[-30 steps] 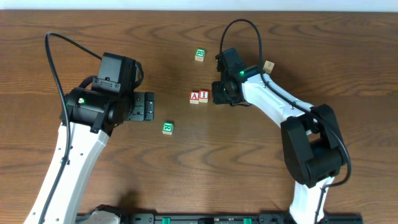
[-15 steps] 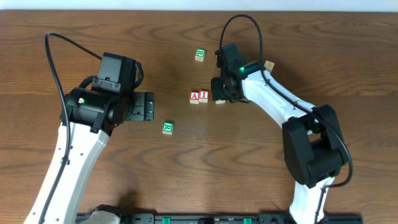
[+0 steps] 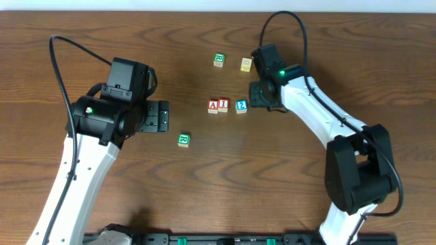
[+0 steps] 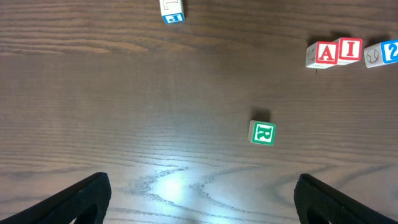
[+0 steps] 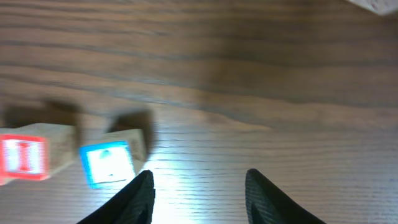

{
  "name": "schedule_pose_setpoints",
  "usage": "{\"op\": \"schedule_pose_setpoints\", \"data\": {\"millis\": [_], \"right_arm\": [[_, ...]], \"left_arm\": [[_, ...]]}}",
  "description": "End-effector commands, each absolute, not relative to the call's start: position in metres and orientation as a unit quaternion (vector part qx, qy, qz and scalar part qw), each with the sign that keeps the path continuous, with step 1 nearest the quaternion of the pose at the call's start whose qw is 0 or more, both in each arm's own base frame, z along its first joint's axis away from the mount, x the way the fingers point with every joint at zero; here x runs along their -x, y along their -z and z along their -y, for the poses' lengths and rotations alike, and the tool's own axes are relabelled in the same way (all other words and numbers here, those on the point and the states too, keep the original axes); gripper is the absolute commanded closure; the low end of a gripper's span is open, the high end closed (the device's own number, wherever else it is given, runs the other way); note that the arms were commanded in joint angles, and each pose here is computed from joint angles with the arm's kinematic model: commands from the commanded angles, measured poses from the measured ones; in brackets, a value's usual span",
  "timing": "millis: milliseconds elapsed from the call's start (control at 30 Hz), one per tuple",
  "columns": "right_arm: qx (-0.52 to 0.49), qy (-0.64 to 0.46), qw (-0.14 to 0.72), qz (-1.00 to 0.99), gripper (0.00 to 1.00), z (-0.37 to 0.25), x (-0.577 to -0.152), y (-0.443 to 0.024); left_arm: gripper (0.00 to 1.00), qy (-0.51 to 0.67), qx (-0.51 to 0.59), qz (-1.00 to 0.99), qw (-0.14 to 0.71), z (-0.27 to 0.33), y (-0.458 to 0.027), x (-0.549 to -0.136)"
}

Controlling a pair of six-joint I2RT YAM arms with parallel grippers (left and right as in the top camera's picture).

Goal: Spell out Ai2
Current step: 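Lower the blue '2' block right of the 'I' block and open right gripper, then push the '2' block left against the 'I' block with right gripper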

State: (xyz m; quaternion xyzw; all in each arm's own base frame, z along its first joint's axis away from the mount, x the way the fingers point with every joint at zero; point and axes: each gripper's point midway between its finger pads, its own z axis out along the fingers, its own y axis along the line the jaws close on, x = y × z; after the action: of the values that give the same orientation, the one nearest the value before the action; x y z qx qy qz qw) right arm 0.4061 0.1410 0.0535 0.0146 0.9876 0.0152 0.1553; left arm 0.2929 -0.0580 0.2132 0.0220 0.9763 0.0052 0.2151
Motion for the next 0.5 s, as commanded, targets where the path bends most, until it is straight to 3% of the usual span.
{"op": "schedule_pose_setpoints", "data": {"millis": [0, 467], "right_arm": [[-0.021, -0.006, 0.156, -0.988, 0.55, -0.133, -0.403, -0.051], [-0.014, -0.021, 0.153, -0.988, 0.55, -0.141, -0.397, -0.036]], "left_arm": [[0.05, -0.007, -0.026, -0.974, 0.225, 0.057, -0.219, -0.293], [0.05, -0.007, -0.026, -0.974, 0.225, 0.057, -0.219, -0.293]]}}
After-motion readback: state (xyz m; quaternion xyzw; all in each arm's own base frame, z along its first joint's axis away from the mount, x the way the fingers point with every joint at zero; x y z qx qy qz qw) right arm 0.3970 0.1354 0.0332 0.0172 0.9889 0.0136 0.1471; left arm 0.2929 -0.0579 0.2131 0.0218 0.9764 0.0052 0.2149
